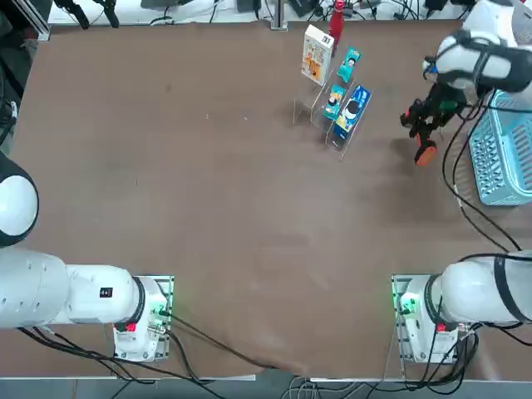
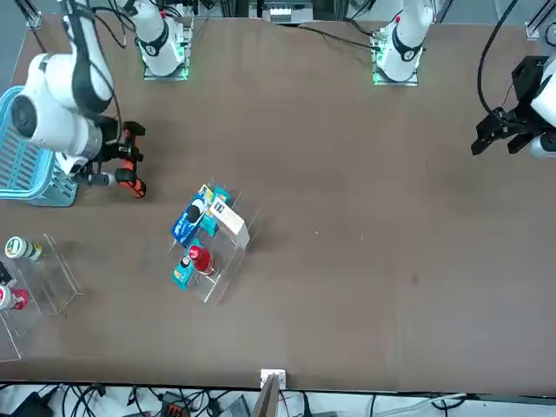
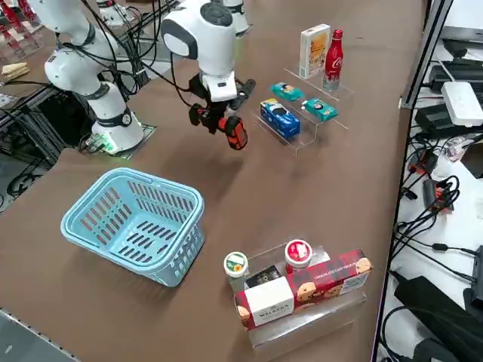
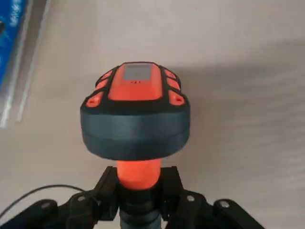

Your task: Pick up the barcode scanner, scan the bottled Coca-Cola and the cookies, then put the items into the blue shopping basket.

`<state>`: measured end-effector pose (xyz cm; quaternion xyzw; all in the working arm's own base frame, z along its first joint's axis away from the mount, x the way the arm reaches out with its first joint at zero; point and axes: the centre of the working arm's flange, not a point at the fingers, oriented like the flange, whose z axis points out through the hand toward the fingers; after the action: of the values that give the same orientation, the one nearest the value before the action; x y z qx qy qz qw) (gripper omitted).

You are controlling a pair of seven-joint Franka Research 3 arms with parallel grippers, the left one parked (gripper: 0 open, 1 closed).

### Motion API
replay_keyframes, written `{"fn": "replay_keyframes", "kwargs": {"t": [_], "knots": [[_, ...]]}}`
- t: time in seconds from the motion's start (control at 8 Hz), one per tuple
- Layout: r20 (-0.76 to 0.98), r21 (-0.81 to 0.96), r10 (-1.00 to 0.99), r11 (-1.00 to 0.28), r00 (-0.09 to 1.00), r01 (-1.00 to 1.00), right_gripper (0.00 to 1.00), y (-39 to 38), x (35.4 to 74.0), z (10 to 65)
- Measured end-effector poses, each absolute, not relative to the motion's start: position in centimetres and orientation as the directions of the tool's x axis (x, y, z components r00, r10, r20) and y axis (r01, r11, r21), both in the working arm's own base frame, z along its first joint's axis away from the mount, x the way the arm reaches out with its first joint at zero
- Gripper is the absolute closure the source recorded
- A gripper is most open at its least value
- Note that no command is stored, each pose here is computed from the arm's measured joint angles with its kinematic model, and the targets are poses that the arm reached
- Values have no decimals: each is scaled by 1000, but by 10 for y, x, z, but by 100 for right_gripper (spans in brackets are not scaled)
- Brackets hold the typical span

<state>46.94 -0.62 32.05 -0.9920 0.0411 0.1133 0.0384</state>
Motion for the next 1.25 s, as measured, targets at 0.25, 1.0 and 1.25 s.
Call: {"fn": "replay_keyframes", "kwargs": {"t": [0.25,1.0,1.25], "knots": [[-177,-41,-52,-997,983,-61,57,1,441,292],[-87,8,-9,-1000,996,-8,57,5,417,249],[-90,11,-3,-1000,996,-2,57,5,417,240]]}}
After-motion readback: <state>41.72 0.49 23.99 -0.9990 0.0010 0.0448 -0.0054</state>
